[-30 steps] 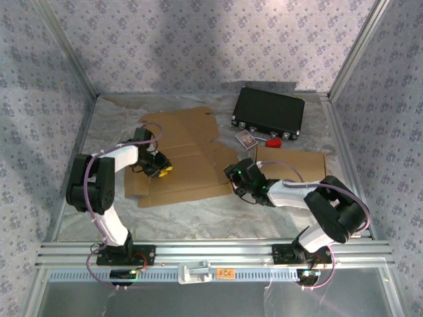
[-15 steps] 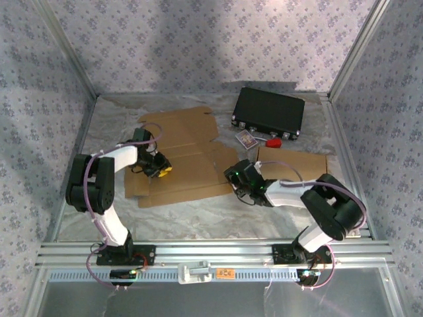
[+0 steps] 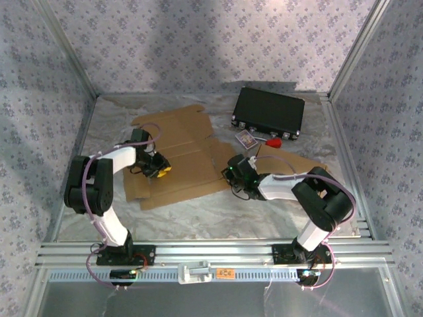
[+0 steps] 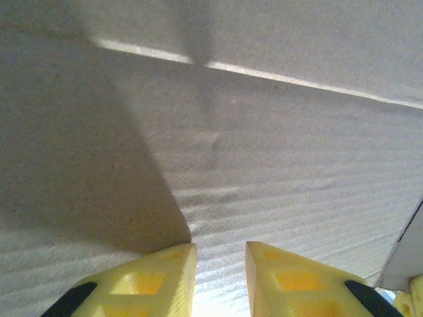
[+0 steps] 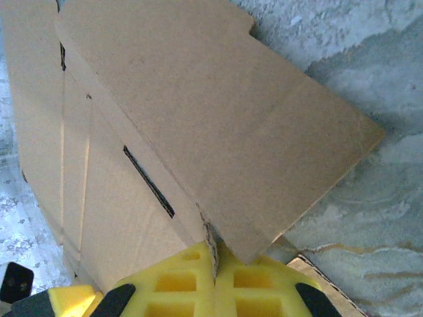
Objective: Fold the paper box
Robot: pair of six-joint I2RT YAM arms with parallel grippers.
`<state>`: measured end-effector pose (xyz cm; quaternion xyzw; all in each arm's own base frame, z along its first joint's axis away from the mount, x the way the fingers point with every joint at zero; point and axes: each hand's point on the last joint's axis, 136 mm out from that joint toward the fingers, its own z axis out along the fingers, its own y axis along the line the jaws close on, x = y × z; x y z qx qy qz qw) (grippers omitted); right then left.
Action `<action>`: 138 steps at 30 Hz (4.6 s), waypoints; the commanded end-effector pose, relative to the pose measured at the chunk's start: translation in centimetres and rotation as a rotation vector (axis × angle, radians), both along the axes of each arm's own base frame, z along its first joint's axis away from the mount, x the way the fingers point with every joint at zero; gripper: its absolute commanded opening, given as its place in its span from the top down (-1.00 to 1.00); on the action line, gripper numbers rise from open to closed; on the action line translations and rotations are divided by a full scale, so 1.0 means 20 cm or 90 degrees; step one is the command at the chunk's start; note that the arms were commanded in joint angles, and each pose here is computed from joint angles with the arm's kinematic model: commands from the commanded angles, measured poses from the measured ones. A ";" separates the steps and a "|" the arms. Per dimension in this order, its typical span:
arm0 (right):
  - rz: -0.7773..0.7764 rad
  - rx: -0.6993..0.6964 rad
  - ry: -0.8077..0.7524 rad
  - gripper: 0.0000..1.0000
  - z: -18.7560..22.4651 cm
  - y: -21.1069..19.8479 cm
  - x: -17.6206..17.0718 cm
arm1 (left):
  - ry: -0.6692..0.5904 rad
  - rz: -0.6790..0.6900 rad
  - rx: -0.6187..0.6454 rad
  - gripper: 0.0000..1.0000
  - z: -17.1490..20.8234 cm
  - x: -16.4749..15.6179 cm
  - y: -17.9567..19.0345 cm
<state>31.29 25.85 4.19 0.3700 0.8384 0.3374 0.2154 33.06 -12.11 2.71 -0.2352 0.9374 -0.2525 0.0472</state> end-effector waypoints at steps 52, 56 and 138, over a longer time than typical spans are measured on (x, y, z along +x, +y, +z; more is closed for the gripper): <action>0.103 0.141 0.055 0.74 0.86 0.01 0.56 | -0.575 -0.501 0.593 1.00 0.79 -0.11 0.08; 0.090 0.090 -0.034 0.27 1.12 -0.10 0.60 | -0.545 -0.423 0.560 1.00 0.90 -0.13 0.10; 0.111 -0.053 0.075 0.52 1.10 0.42 0.44 | -0.404 -0.519 0.545 1.00 1.10 -0.07 -0.27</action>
